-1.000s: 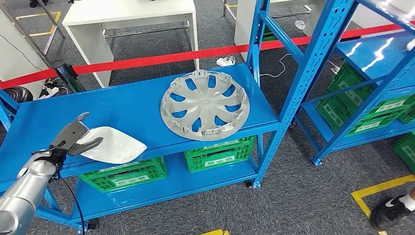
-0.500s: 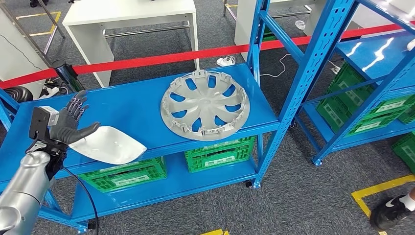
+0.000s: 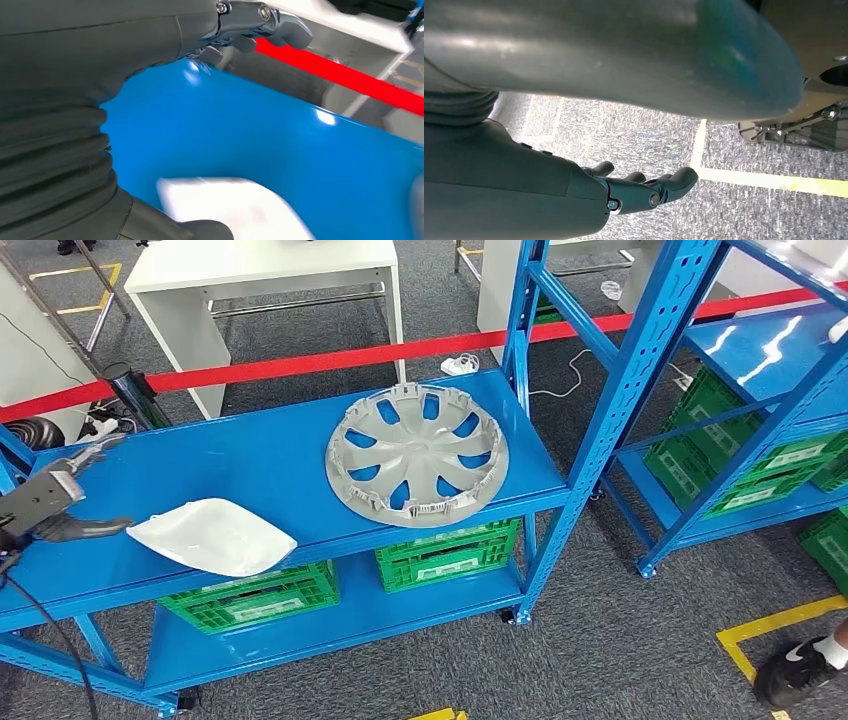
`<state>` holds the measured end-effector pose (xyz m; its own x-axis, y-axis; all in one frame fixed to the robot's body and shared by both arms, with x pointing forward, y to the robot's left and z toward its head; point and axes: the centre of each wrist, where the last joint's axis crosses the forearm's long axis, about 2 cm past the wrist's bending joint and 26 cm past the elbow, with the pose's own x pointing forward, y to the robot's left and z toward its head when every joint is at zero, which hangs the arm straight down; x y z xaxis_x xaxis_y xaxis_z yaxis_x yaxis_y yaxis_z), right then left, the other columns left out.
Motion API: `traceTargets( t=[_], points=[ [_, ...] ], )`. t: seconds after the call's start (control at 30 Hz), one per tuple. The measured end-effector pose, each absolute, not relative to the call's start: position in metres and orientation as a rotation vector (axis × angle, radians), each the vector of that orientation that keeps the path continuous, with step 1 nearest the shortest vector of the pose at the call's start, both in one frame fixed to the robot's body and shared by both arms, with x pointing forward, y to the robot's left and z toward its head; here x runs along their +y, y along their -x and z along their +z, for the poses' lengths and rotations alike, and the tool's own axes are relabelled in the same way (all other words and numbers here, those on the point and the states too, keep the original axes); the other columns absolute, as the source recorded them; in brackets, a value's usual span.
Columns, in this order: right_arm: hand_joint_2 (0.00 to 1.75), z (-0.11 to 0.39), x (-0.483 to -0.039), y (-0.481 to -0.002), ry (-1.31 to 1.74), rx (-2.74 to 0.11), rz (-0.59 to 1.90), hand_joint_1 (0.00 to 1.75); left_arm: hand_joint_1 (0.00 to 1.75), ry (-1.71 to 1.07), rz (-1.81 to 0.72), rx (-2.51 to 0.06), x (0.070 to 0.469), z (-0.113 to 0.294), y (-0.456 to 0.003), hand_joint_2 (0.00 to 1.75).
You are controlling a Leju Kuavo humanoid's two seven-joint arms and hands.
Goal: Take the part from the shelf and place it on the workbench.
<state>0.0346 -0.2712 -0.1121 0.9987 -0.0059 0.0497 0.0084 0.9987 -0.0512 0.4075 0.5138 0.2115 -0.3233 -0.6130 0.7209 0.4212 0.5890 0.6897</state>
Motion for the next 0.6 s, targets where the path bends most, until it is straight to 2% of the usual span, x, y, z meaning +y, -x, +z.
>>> traceTargets(
  t=[0.3, 0.47, 0.6],
  points=[
    [0.00, -0.112, -0.272, -0.033, 0.055, -0.060, 0.029, 0.00, 0.00, -0.250, -1.285, -1.359, 0.597, 0.287, -0.369, 1.75],
    [0.00, -0.112, -0.272, -0.034, 0.055, -0.075, 0.036, 0.00, 0.00, -0.267, -1.358, -1.289, 0.616, 0.309, -0.348, 1.75],
    [0.00, -0.112, -0.272, -0.035, 0.057, -0.077, 0.036, 0.00, 0.00, -0.282, -1.427, -1.266, 0.614, 0.314, -0.339, 1.75]
  ],
)
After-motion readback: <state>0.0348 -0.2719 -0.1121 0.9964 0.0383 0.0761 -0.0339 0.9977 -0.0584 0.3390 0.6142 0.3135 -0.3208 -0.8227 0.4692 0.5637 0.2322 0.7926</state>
